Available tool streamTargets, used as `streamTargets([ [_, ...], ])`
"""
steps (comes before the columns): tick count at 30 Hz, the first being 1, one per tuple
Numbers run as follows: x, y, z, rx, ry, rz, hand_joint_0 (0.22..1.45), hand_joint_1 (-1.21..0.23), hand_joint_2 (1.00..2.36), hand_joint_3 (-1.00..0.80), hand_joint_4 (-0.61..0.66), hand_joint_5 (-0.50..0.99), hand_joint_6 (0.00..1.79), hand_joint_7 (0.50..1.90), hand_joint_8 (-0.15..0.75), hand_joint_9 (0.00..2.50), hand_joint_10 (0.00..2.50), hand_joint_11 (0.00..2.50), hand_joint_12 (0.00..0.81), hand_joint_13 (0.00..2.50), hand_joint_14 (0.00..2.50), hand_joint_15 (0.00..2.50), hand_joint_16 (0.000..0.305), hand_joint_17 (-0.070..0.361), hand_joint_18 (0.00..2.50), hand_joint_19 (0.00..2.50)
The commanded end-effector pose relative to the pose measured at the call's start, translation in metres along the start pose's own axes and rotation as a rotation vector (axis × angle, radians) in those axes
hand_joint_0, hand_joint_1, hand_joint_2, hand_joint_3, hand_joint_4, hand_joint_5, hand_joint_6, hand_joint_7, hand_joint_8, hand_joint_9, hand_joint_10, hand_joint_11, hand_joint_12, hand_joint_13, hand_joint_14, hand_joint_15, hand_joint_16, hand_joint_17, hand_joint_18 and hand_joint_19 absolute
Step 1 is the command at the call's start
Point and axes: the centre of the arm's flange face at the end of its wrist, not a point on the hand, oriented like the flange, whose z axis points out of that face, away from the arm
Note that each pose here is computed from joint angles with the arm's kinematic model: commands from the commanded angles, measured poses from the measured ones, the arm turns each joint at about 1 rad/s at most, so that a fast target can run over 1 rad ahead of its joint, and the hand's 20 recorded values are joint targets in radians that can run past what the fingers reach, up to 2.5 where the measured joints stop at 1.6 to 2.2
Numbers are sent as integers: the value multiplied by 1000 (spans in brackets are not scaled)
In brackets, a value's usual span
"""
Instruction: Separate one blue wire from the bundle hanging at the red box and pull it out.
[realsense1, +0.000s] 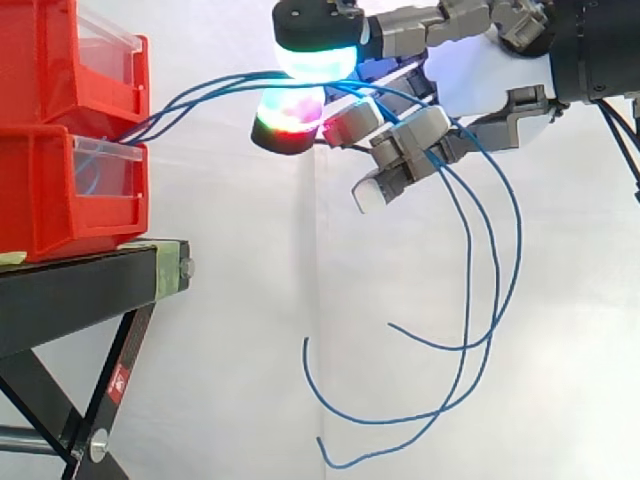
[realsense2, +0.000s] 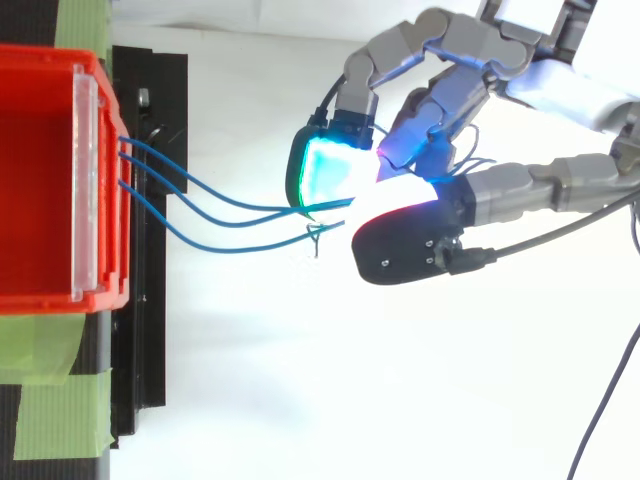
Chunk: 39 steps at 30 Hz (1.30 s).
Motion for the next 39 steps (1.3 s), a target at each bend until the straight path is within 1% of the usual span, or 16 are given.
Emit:
streamTargets([
  [1, 0, 0, 0, 0, 0, 0, 652, -979, 1015, -302, 184, -242, 933, 868, 301, 1063, 0, 1681, 419, 1113, 458, 1689, 53, 120, 857, 617],
  [5, 0, 0, 0, 0, 0, 0, 630, -978, 1012, -350, 186, -243, 931, 861, 303, 1059, 0, 1666, 420, 1111, 459, 1693, 53, 120, 856, 626],
  [8, 0, 0, 0, 0, 0, 0, 609, -933, 1010, -381, 189, -237, 927, 853, 308, 1099, 1, 1666, 422, 1125, 491, 1650, 53, 119, 855, 634],
  [13, 0, 0, 0, 0, 0, 0, 575, -824, 1010, -376, 174, -224, 922, 855, 310, 1161, 1, 1665, 422, 1140, 516, 1631, 53, 120, 861, 657],
  [17, 0, 0, 0, 0, 0, 0, 541, -744, 1009, -396, 183, -216, 917, 853, 324, 1212, 2, 1655, 443, 1150, 560, 1590, 54, 123, 868, 661],
  [21, 0, 0, 0, 0, 0, 0, 537, -713, 1008, -402, 180, -210, 914, 861, 323, 1246, 2, 1649, 438, 1163, 558, 1564, 54, 122, 872, 672],
  [23, 0, 1, 0, -1, 0, 0, 539, -671, 1008, -408, 171, -208, 913, 860, 329, 1265, 2, 1648, 441, 1168, 552, 1581, 54, 122, 875, 681],
  [29, 0, 0, 0, 0, 0, 0, 555, -603, 1008, -398, 160, -200, 910, 876, 311, 1302, 3, 1654, 424, 1179, 535, 1590, 53, 119, 871, 687],
  [33, 0, 0, 0, 0, 0, 0, 584, -605, 1012, -365, 149, -196, 914, 874, 303, 1316, 4, 1666, 412, 1199, 509, 1595, 51, 115, 877, 692],
  [39, 0, 0, 0, 0, 0, 0, 606, -669, 1015, -300, 118, -193, 921, 877, 300, 1325, 3, 1677, 414, 1213, 479, 1611, 50, 112, 888, 684],
])
